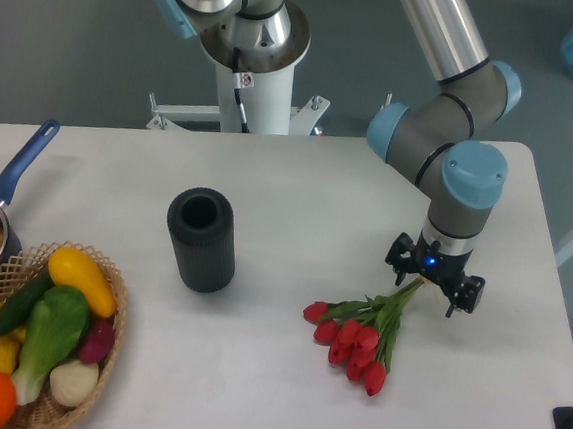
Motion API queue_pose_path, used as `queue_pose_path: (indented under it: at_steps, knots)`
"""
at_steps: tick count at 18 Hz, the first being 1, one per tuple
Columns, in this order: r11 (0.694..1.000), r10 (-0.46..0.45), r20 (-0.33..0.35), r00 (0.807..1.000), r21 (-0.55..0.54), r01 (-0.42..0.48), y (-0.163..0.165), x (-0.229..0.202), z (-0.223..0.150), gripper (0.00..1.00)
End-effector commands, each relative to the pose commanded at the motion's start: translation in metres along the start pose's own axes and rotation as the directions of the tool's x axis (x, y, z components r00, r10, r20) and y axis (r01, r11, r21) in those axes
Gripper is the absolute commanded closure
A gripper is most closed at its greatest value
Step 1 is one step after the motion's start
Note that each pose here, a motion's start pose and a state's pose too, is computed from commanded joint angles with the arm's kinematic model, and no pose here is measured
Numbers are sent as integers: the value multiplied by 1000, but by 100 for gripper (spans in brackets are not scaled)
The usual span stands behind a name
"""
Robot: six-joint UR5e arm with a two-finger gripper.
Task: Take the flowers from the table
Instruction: 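Lower the open gripper onto the green tulip stems and close it, then lift the gripped red tulips up off the table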
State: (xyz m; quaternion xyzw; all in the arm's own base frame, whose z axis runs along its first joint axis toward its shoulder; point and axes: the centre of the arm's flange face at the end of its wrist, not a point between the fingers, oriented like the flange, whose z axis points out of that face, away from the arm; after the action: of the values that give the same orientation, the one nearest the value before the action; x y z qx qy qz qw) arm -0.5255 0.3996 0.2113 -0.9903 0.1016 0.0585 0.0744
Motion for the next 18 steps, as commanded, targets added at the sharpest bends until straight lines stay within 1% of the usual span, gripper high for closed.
queue_pose_path:
  at_steps: [2, 4, 6, 7, 8, 9, 10, 11, 13, 14, 15, 17, 18]
  knots:
    - [1000, 9, -2, 1000, 4, -9, -7, 3, 1, 0]
    - [999, 17, -3, 1000, 31, -17, -14, 3, -1, 4]
    - [998, 34, -25, 999, 58, -33, -27, 12, 5, 7]
    - [997, 44, -33, 998, 58, -42, -31, 17, 8, 11]
    - [997, 52, -41, 998, 57, -50, -35, 21, 10, 20]
    - [997, 56, -51, 997, 56, -53, -38, 27, 13, 22]
    - [997, 61, -59, 996, 56, -58, -44, 33, 16, 28]
    - [997, 58, -59, 997, 55, -55, -45, 34, 16, 30]
    - [997, 54, -56, 997, 58, -51, -44, 33, 15, 39]
    - [997, 45, -55, 997, 57, -42, -41, 31, 14, 53]
    - [998, 42, -51, 998, 56, -40, -40, 30, 12, 62]
    - [999, 34, -34, 999, 38, -33, -33, 21, 7, 79]
    - [999, 32, -20, 999, 17, -32, -29, 17, 4, 85]
